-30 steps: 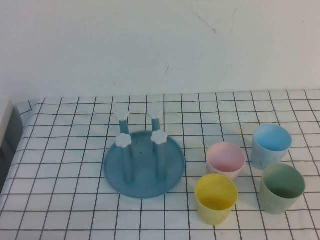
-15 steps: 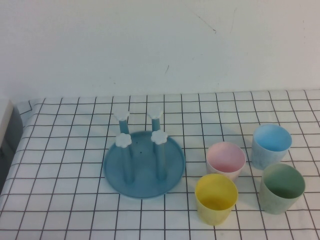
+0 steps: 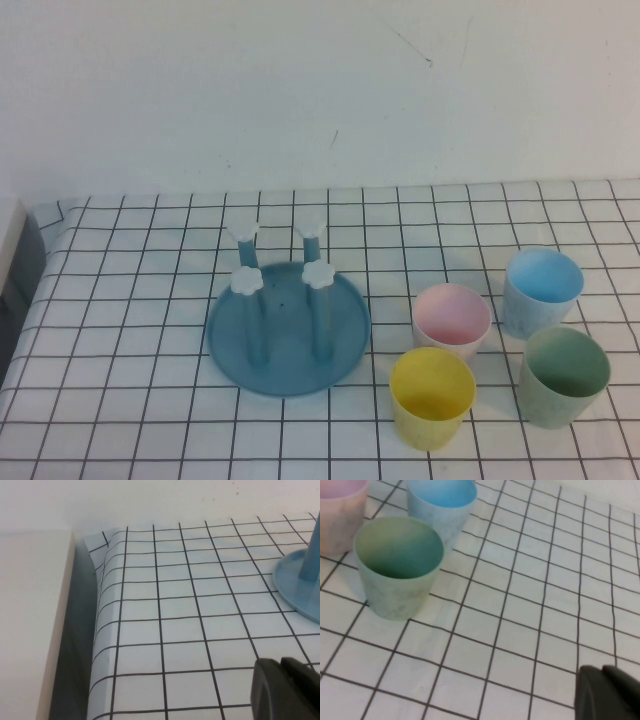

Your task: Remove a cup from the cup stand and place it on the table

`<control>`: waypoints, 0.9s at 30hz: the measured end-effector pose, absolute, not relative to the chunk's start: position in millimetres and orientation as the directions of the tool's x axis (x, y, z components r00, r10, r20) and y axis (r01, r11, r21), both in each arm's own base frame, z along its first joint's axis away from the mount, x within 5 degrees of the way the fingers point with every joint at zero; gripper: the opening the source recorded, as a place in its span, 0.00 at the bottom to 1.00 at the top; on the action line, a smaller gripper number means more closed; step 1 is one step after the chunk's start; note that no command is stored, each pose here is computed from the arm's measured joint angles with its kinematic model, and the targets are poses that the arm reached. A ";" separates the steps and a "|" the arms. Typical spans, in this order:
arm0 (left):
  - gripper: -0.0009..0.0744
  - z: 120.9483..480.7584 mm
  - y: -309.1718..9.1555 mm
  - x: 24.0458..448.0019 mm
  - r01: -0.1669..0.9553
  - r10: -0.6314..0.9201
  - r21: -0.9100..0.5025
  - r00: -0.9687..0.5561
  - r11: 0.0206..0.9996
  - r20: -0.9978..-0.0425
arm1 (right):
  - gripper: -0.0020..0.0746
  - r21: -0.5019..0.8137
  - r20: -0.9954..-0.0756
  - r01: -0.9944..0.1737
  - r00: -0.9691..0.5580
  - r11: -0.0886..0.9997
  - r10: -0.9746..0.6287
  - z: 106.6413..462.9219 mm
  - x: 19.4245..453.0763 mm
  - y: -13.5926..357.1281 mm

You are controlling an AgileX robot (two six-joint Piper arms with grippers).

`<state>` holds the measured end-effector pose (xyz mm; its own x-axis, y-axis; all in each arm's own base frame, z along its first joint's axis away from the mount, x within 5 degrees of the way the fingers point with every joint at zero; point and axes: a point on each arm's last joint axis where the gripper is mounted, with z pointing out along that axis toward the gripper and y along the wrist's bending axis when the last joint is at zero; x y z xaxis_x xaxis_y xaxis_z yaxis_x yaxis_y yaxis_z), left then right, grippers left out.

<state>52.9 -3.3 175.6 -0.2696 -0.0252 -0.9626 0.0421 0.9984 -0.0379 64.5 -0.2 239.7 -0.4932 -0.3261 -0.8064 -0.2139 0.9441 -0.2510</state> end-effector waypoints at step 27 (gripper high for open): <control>0.01 175.5 -3.3 52.8 0.044 -0.020 -0.033 -0.271 0.999 -0.963 | 0.02 -0.117 -0.929 0.028 -0.357 0.993 -0.099 167.2 50.5 -3.7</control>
